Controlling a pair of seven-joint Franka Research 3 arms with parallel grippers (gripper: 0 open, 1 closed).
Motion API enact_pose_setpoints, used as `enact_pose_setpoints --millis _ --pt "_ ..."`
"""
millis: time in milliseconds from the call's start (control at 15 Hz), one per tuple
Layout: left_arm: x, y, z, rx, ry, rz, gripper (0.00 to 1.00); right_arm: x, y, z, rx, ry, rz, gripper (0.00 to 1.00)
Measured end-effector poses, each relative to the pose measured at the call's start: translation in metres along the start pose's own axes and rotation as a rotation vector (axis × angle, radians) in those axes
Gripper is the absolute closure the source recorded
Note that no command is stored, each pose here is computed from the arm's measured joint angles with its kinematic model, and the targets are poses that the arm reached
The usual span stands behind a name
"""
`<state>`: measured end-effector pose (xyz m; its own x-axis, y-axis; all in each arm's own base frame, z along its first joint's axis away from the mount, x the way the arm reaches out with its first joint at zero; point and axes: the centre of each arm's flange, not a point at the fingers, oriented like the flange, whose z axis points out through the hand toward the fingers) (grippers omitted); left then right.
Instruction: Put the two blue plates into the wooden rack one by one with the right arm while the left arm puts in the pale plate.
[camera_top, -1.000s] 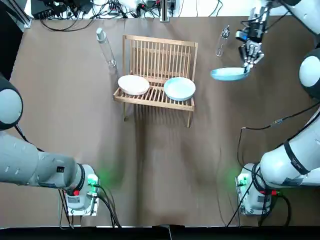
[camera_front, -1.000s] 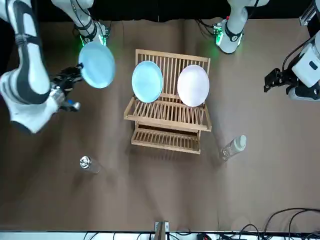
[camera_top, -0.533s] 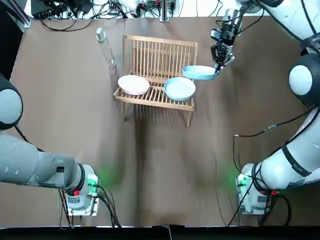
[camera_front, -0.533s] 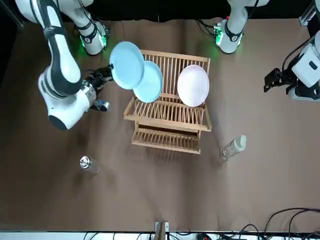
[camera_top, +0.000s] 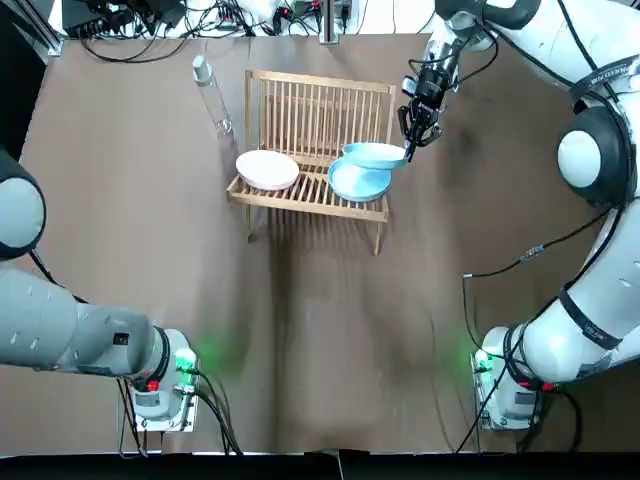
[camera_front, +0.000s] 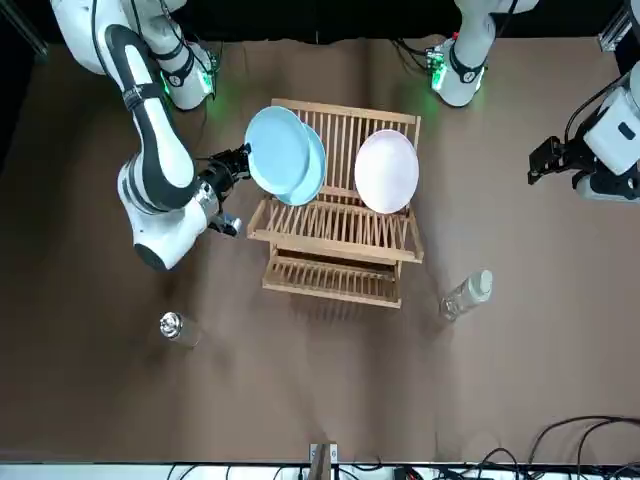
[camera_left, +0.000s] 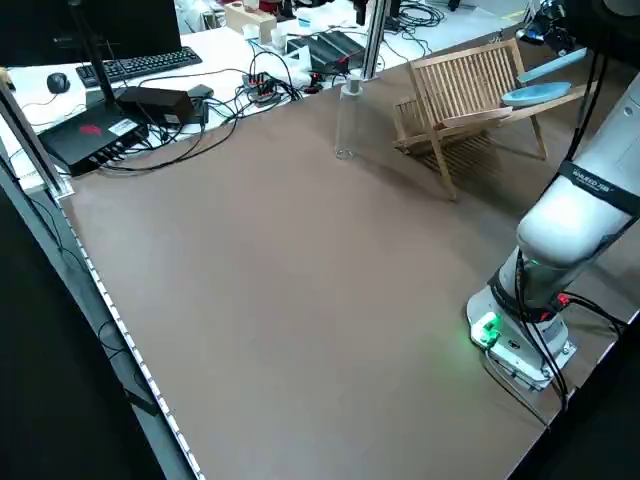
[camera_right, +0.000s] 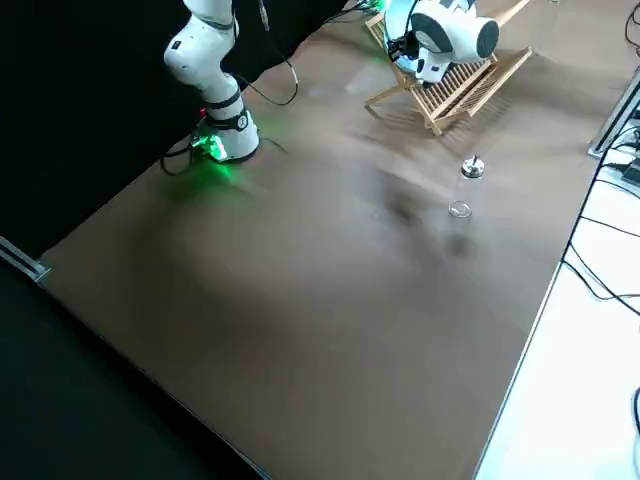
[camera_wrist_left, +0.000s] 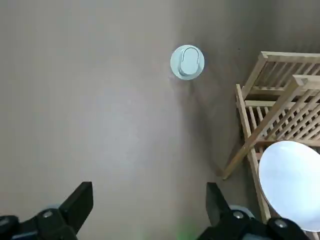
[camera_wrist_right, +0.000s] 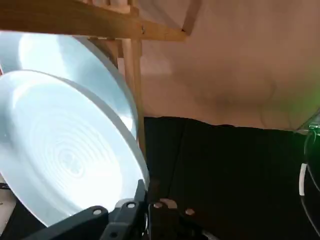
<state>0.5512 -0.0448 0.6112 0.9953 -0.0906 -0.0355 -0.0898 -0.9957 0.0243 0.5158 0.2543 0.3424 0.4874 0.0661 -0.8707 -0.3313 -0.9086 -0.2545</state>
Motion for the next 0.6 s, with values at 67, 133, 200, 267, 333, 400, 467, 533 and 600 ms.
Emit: enact_pose_setpoints --millis 67,133,200,267,333,400,467,533,600 --pt "0.0 0.0 0.0 0.0 0.0 0.0 0.0 0.001 -0.001 0.002 0.004 -0.007 0.001 0.96" --pt "0.0 0.0 0.0 0.0 0.0 0.001 0.0 0.002 -0.002 0.005 0.006 -0.017 0.001 0.96" --pt "0.0 0.0 0.0 0.0 -0.001 0.0 0.0 0.004 -0.004 0.008 0.006 -0.025 0.001 0.96" --pt "0.0 0.0 0.0 0.0 -0.001 0.0 0.0 0.006 -0.005 0.01 0.005 -0.031 0.002 0.96" --pt "0.0 0.0 0.0 0.0 -0.001 0.0 0.0 0.009 -0.007 0.015 0.001 -0.04 0.003 0.93" --pt "0.0 0.0 0.0 0.0 -0.001 0.0 0.0 0.011 -0.007 0.016 0.001 -0.043 0.004 0.89" --pt "0.0 0.0 0.001 0.0 -0.001 0.0 0.0 0.012 -0.006 0.017 0.002 -0.045 0.005 0.81" --pt "0.0 0.0 0.001 0.0 -0.001 0.0 0.0 0.012 -0.006 0.017 0.002 -0.046 0.006 0.77" --pt "0.0 0.0 0.001 0.0 -0.001 0.0 0.0 0.013 -0.006 0.017 0.002 -0.046 0.006 0.77"
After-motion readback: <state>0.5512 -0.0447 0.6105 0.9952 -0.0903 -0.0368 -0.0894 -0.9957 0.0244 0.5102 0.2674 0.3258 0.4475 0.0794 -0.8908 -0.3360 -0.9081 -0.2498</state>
